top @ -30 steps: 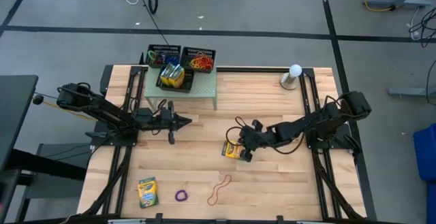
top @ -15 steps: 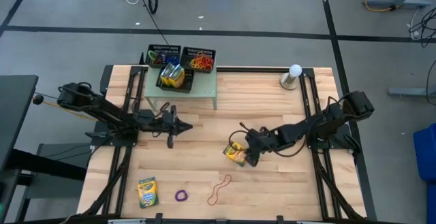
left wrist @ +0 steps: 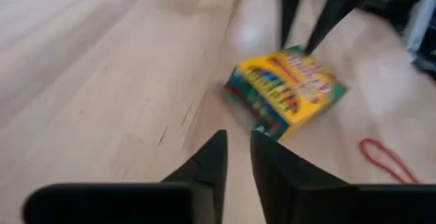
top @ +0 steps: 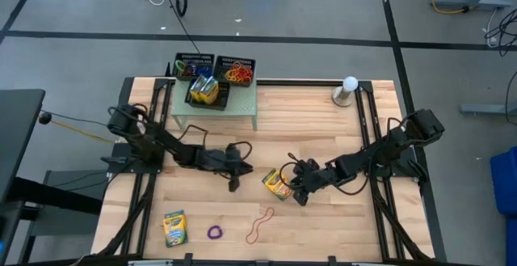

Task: Pick & Place Office Desk Supplies
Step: Put the yellow crayon box into the bottom black bin

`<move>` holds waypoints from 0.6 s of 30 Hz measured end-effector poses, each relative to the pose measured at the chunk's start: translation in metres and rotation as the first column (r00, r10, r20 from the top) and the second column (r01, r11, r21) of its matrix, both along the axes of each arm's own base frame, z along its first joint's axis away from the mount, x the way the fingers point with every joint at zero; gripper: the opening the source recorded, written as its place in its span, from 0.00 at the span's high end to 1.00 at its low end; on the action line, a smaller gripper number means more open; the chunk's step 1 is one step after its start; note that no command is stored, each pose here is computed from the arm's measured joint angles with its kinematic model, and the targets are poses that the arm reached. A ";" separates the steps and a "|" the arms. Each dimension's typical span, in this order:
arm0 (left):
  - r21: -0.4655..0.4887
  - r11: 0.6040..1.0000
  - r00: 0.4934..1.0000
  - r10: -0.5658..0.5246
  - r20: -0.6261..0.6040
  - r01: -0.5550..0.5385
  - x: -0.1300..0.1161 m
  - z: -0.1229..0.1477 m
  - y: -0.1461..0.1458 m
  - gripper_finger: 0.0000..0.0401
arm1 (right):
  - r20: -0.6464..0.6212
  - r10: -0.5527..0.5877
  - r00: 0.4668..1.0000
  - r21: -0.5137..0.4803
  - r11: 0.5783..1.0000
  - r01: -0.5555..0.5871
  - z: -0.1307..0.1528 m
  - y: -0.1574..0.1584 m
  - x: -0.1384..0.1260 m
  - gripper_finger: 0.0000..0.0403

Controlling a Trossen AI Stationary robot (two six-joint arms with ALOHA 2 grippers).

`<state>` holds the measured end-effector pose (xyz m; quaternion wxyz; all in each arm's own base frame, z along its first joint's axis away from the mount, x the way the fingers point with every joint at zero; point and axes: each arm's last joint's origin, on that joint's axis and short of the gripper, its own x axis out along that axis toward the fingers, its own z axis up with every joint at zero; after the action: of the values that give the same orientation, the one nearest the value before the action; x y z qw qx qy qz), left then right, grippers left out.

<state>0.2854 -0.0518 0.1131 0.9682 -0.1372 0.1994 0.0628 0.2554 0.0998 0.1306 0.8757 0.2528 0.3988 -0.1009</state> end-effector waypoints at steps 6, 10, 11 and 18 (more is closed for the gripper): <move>-0.114 0.991 0.995 0.058 -0.080 -0.067 0.010 -0.017 0.009 0.69 | 0.040 0.071 0.997 -0.062 0.996 -0.068 -0.009 0.001 0.009 0.86; -0.237 0.971 0.995 -0.002 -0.105 -0.023 0.012 -0.022 0.010 0.63 | 0.072 0.106 0.992 -0.079 0.992 -0.100 -0.017 0.001 0.018 0.93; -0.258 0.966 0.994 -0.018 -0.103 -0.009 0.015 -0.023 0.009 0.62 | 0.085 0.117 0.990 -0.085 0.990 -0.109 -0.017 0.001 0.019 0.94; -0.327 0.944 0.991 -0.084 -0.105 0.046 0.020 -0.022 0.000 0.62 | 0.116 0.143 0.983 -0.096 0.987 -0.132 -0.017 0.000 0.022 0.93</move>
<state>0.3051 -0.0522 0.0911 0.9208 -0.2835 0.2679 0.0053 0.2779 0.0997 0.1132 0.9138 0.1914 0.3558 -0.0419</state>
